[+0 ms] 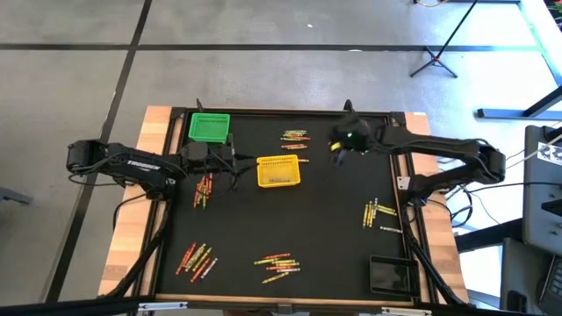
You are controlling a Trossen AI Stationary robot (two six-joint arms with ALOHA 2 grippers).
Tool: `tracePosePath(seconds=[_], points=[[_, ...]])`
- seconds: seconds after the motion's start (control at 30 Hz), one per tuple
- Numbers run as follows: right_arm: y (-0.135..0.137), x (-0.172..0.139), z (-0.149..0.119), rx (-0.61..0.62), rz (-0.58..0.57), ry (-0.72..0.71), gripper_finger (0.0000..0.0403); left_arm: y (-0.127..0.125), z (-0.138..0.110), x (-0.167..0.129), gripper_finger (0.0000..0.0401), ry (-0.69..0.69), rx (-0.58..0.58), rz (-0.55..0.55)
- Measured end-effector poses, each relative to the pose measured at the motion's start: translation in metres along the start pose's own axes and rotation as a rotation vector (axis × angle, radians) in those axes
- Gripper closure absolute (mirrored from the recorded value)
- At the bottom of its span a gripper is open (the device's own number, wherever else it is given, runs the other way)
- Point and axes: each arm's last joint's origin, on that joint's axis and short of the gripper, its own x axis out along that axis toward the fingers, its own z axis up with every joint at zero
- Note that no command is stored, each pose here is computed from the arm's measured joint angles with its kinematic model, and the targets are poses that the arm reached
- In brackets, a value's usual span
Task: Sort crayons
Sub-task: Put the black crayon into the yellow bin
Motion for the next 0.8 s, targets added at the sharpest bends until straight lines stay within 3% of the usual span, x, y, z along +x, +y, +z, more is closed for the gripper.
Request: tracePosePath(seconds=[0.2, 0.47, 0.63, 0.8], points=[[-0.045, 0.002, -0.015, 0.149, -0.171, 0.087, 0.0292, 0.002, 0.0, 0.0, 0.0298, 0.001, 0.0, 0.05], [-0.092, 0.036, -0.042, 0.303, -0.273, 0.22, 0.0292, 0.002, 0.0, 0.0, 0.0298, 0.001, 0.001, 0.051], [-0.118, 0.061, -0.057, 0.429, -0.197, 0.279, 0.0292, 0.002, 0.001, 0.0, 0.0298, -0.008, 0.0, 0.052], [-0.143, 0.081, -0.066, 0.517, -0.204, 0.381, 0.0292, 0.002, 0.001, 0.0, 0.0298, -0.015, 0.0, 0.052]])
